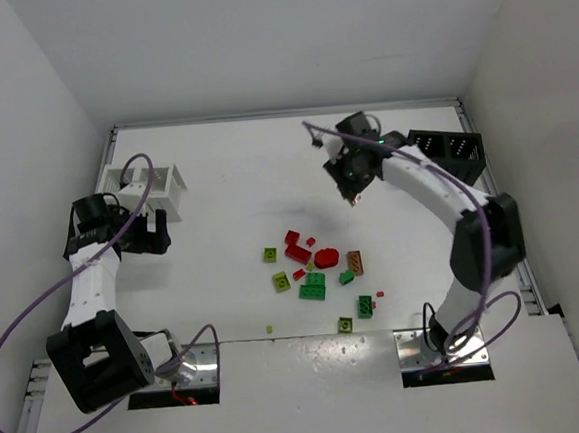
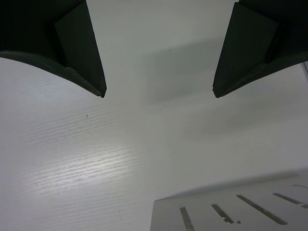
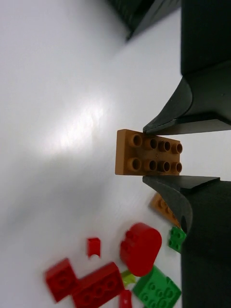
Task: Sort the legos into containers by color
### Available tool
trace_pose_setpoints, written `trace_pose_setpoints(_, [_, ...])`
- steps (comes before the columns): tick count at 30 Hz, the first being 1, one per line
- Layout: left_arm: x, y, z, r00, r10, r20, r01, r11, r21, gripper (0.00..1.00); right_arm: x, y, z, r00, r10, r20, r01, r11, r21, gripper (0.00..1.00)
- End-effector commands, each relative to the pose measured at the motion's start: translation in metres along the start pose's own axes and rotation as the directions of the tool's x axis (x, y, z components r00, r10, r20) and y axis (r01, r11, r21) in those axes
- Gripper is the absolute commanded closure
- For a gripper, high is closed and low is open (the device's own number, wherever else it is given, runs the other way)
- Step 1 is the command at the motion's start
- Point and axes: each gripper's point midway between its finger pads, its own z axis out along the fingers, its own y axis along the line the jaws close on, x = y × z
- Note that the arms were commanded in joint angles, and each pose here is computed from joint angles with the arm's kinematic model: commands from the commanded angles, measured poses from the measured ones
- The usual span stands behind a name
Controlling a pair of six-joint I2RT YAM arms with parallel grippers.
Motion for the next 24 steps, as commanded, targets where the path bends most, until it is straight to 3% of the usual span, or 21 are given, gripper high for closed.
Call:
trace_pose_setpoints(1, [-0.021, 0.004, -0.002, 0.997, 0.0, 0.072, -0.002, 1.0, 0.017, 0.0, -0.043, -0.061, -0.079, 0.965, 0.1, 0.243, -0.149, 0.97, 0.19, 1.0])
trace_pose_setpoints(6, [-0.033, -0.001, -0.002, 0.995, -0.019, 0.099, 0.013, 0.998, 0.059, 0.0, -0.032, -0.136, -0.137, 0.914, 0.177, 0.365, -0.309, 0.887, 0.343, 1.0])
trace_pose_setpoints(10, [-0.042, -0.003, -0.005, 0.992, -0.011, 0.125, 0.002, 0.997, 0.077, 0.0, 0.004, -0.206, -0.168, 0.872, 0.267, 0.41, -0.44, 0.795, 0.418, 1.0])
trace_pose_setpoints(16, [-0.051, -0.002, -0.006, 0.988, 0.018, 0.152, -0.029, 0.997, 0.069, 0.0, 0.054, -0.278, -0.162, 0.818, 0.399, 0.413, -0.563, 0.703, 0.435, 1.0])
trace_pose_setpoints(24, [-0.047, -0.002, 0.002, 0.988, 0.017, 0.152, -0.027, 0.997, 0.067, 0.0, 0.071, -0.308, -0.13, 0.776, 0.471, 0.419, -0.621, 0.688, 0.375, 1.0])
